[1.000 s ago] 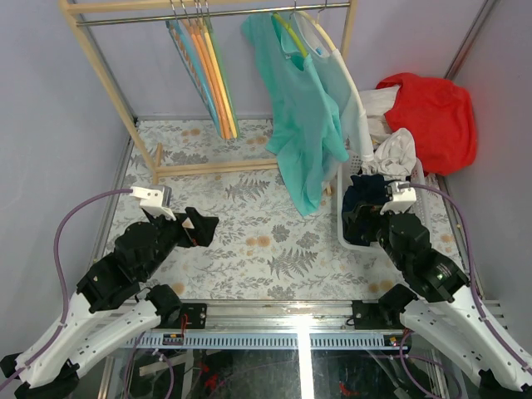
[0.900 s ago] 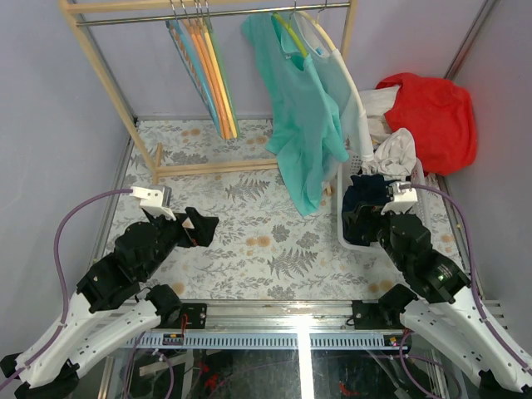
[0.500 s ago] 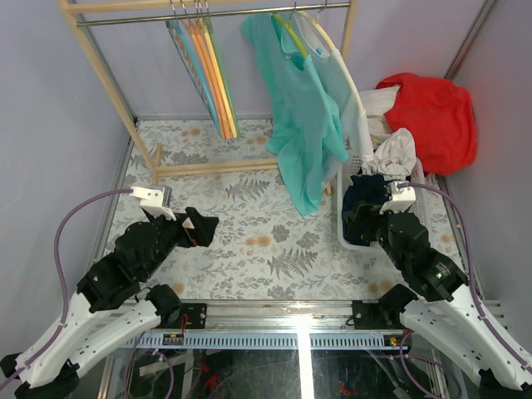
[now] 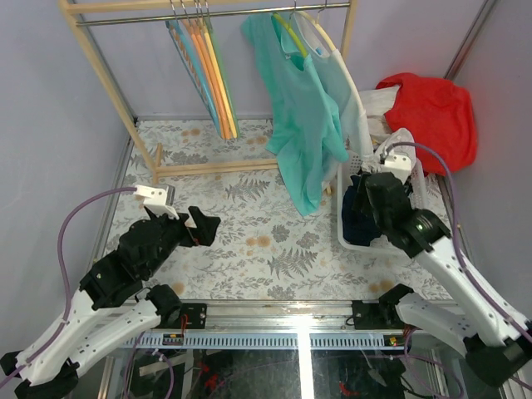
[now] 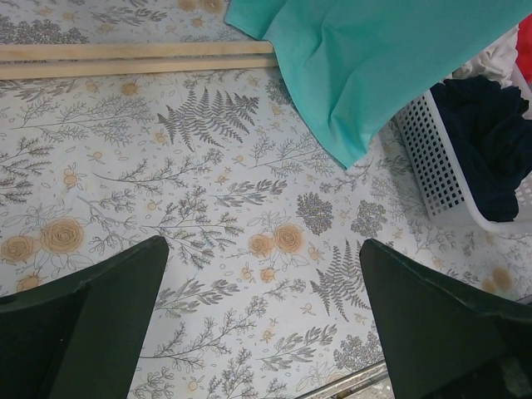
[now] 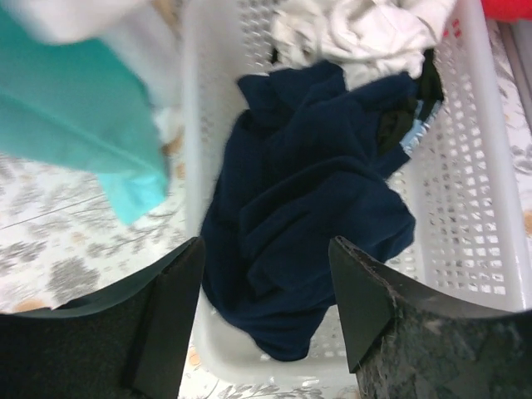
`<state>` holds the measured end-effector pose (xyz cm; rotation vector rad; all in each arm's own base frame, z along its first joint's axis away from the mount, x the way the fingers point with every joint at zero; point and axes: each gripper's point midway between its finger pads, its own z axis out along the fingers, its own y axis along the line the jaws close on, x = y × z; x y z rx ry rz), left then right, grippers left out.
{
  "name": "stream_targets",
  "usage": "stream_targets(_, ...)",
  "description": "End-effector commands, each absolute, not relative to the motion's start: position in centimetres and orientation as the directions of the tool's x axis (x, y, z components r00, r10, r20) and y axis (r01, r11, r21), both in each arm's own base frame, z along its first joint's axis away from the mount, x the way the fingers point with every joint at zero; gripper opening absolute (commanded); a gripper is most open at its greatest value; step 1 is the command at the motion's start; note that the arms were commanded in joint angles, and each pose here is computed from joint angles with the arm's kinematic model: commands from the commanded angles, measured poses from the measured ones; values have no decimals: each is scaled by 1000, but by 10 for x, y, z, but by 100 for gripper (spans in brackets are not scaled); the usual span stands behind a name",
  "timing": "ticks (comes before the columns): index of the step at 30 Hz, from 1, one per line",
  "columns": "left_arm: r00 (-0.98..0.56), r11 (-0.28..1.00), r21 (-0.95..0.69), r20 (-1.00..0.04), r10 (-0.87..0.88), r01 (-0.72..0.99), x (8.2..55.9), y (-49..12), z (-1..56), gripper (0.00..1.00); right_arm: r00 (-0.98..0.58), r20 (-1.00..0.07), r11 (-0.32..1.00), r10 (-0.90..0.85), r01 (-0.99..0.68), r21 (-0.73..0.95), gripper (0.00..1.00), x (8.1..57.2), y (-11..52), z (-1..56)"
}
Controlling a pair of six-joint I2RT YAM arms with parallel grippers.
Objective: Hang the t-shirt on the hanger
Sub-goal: Pick up the T-shirt and place it in the bin.
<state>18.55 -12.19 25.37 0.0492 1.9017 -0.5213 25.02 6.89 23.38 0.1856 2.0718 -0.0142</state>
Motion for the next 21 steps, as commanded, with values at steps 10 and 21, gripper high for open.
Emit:
stream_targets(10, -356, 888, -343, -906, -228, 304, 188, -127, 264, 100, -684, -697, 973, 216, 209, 97, 69, 250, 50, 175)
stream_targets(21, -431, 847, -402, -871, -236, 347, 193, -156, 284, 100, -699, -676, 971, 233, 207, 120, 44, 251, 50, 155)
